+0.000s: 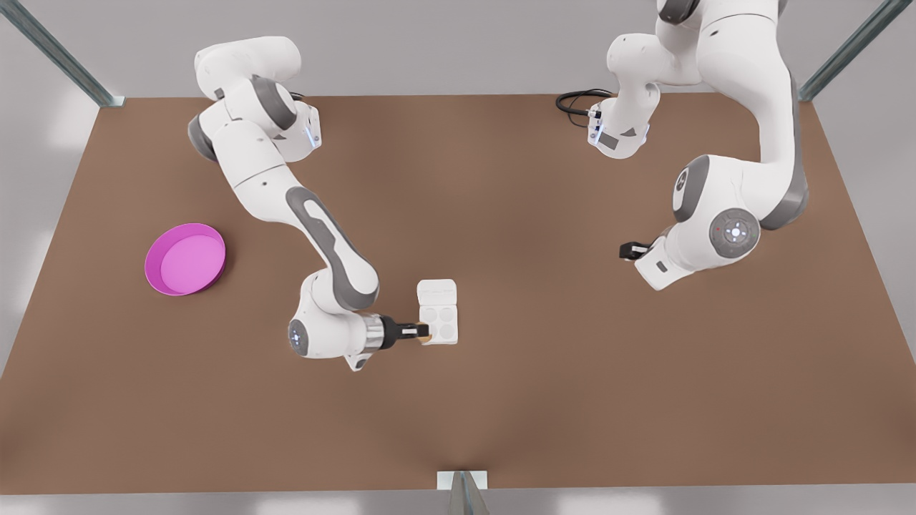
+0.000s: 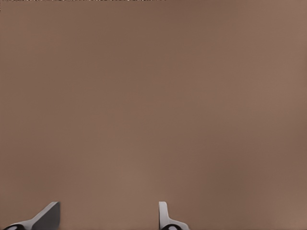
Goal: Pack egg into the box and close the box lid
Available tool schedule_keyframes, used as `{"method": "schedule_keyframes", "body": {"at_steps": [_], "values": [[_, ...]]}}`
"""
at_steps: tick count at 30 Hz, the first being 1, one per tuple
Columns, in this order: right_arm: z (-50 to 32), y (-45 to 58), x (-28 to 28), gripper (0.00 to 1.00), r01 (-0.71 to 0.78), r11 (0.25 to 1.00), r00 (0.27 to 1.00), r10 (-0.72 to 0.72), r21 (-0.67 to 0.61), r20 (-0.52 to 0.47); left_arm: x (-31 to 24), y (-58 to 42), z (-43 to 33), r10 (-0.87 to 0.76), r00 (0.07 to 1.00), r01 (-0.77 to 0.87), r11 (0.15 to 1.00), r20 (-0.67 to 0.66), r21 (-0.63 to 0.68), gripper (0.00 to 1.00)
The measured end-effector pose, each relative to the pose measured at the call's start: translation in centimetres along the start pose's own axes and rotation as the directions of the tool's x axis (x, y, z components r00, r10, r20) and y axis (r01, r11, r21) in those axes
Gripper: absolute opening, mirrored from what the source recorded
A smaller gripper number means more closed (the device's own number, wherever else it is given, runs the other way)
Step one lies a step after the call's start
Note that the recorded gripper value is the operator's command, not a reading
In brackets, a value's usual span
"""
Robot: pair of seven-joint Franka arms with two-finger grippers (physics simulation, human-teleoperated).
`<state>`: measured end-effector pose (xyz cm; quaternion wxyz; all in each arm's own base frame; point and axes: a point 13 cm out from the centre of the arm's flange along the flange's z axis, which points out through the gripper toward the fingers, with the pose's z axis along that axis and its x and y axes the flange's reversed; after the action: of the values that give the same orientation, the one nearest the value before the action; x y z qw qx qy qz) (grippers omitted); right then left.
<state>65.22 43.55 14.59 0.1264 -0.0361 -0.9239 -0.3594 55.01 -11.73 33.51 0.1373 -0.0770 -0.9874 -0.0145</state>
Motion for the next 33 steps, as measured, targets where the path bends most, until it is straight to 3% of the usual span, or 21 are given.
{"method": "schedule_keyframes", "body": {"at_steps": [26,28,30,33], "values": [[7.2,-0.1,1.9,0.43,-0.114,0.99,0.992,0.108,-0.086,-0.067,0.0,-1.2,2.3,-0.053,0.998,0.054,0.998,0.021,-0.024,1.0],[7.4,-0.3,1.9,0.51,-0.12,0.989,0.991,0.114,-0.086,-0.07,0.0,-1.2,2.3,-0.058,0.998,0.058,0.998,0.02,-0.024,1.0],[7.3,-0.6,1.7,1.0,-0.125,0.989,0.99,0.12,-0.084,-0.069,0.0,-1.2,2.3,-0.061,0.998,0.062,0.998,0.02,-0.024,1.0],[6.8,-1.0,1.4,1.0,-0.136,0.987,0.989,0.13,-0.085,-0.065,0.0,-1.2,2.3,-0.066,0.998,0.067,0.997,0.02,-0.024,1.0]]}}
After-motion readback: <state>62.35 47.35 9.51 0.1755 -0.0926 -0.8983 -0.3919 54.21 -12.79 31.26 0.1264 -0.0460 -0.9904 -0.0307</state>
